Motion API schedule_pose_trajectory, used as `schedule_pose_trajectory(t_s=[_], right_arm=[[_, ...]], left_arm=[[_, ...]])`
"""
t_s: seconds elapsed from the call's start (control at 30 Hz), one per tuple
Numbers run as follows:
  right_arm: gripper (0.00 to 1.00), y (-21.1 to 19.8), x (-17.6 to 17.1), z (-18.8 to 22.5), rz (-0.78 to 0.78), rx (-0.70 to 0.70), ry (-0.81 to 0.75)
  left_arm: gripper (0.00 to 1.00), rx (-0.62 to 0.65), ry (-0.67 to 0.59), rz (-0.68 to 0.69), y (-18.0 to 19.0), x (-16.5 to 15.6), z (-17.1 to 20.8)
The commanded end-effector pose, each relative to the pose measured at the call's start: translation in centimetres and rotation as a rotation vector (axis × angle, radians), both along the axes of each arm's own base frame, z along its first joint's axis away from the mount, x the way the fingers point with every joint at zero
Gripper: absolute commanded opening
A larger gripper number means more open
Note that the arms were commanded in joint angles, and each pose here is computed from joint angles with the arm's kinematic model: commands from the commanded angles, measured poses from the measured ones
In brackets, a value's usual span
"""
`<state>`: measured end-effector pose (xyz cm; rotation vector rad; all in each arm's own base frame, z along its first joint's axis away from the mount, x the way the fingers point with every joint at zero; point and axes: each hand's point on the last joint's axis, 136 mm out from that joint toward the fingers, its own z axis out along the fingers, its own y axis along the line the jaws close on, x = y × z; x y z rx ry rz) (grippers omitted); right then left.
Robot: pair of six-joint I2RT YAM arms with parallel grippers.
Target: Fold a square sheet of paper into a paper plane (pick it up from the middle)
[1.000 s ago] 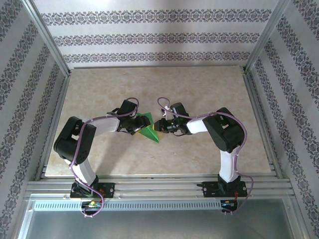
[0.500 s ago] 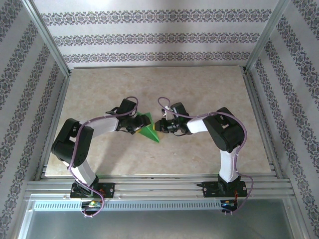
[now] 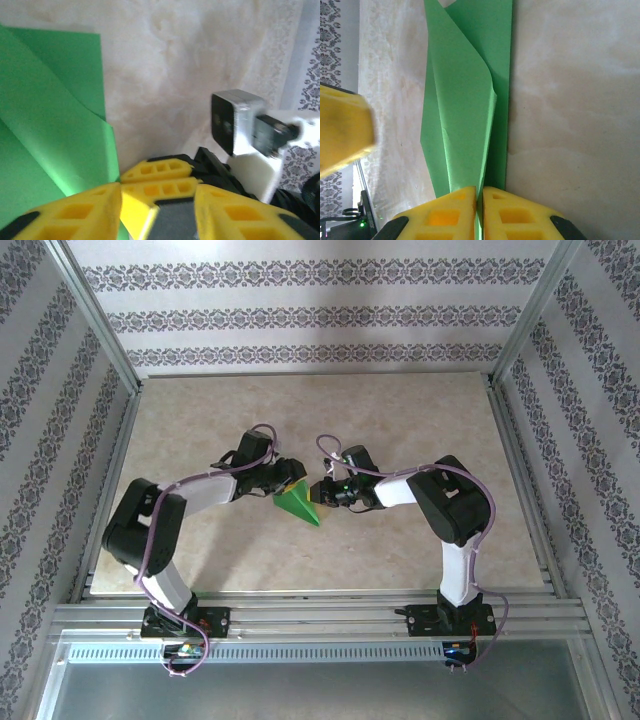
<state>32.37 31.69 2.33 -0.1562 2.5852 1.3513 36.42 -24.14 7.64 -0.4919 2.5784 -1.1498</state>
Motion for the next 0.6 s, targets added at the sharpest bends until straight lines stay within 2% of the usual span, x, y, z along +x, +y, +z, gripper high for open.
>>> schedule_pose_trajectory(t_s=[0.0, 0.27, 0.57], right_arm=[[0.16, -1.7, -0.9, -3.5, -0.017, -0.106, 0.084], [0.16, -2.0, -1.1, -4.2, -0.022, -0.138, 0.105], [0.16, -2.1, -1.0, -4.4, -0.027, -0.151, 0.119]], left_arm=[[0.35, -0.054, -0.014, 0.018, -0.4, 1.3, 0.3], [0.21, 0.019, 0.031, 0.023, 0.6, 0.6, -1.8], [0.14, 0.072, 0.063, 0.025, 1.6, -0.3, -3.0]])
